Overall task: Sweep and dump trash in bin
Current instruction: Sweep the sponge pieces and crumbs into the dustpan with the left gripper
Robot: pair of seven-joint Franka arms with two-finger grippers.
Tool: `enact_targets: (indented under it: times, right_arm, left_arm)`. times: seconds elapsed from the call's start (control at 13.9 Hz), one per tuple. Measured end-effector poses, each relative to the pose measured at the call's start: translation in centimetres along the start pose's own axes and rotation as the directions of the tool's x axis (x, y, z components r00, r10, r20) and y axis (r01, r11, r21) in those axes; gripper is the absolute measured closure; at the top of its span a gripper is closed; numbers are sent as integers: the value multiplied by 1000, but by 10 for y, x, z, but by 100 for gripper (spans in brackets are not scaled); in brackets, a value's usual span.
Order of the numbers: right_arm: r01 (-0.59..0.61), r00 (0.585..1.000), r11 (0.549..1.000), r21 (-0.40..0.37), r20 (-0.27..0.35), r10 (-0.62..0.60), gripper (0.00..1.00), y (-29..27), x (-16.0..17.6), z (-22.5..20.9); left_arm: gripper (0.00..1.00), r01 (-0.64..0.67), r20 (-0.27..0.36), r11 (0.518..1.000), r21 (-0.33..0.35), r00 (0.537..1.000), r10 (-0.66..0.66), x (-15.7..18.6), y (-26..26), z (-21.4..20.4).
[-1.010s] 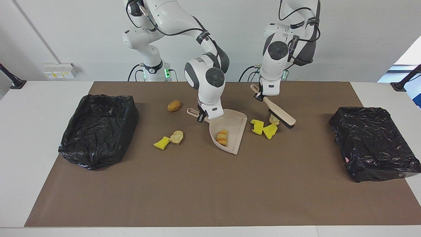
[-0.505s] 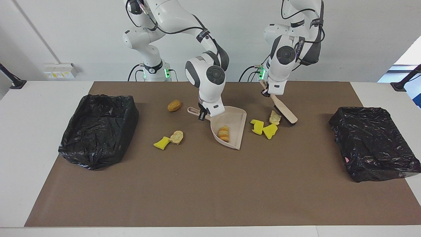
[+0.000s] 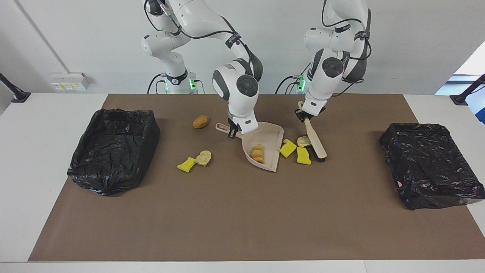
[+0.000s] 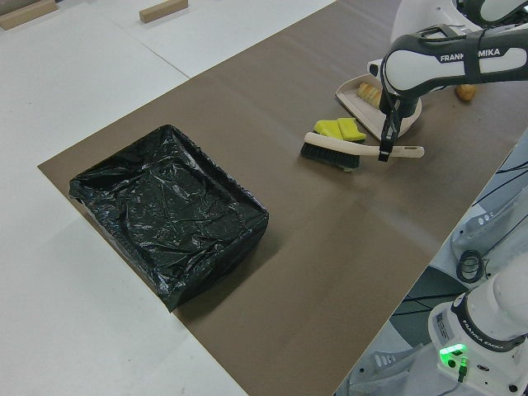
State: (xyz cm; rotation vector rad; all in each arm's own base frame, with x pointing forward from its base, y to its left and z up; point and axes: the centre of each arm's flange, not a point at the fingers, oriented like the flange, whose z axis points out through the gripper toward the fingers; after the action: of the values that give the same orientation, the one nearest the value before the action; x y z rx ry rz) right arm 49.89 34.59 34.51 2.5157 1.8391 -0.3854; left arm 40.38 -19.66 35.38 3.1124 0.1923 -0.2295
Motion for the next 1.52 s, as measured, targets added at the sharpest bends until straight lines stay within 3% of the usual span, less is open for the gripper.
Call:
enact_targets:
  times: [0.22,0.43,0.58,0.79,1.15,1.52]
  right_arm:
    - [0,1000,1000,0,0,0,68,0,0,0]
    - [0,1000,1000,0,1,0,68,0,0,0]
    - [0,1000,1000,0,1,0,68,0,0,0]
    - [0,1000,1000,0,1,0,68,0,0,0]
    - [-1,1000,1000,0,1,1,68,0,-1,0]
    - [-2,1000,1000,0,0,2,68,1,-1,0]
  left_arm:
    - [73,-127,-48,991,-41,991,125,-19,51,5]
    - [73,-318,-74,947,-44,947,314,-50,104,3]
    - [73,-367,-81,929,-44,928,363,-64,121,0]
    - [73,-350,-90,935,-53,934,345,-51,115,-6]
    - [73,-222,-95,972,-74,972,214,5,58,-14]
    - [73,-167,-71,984,-69,984,162,24,34,-28]
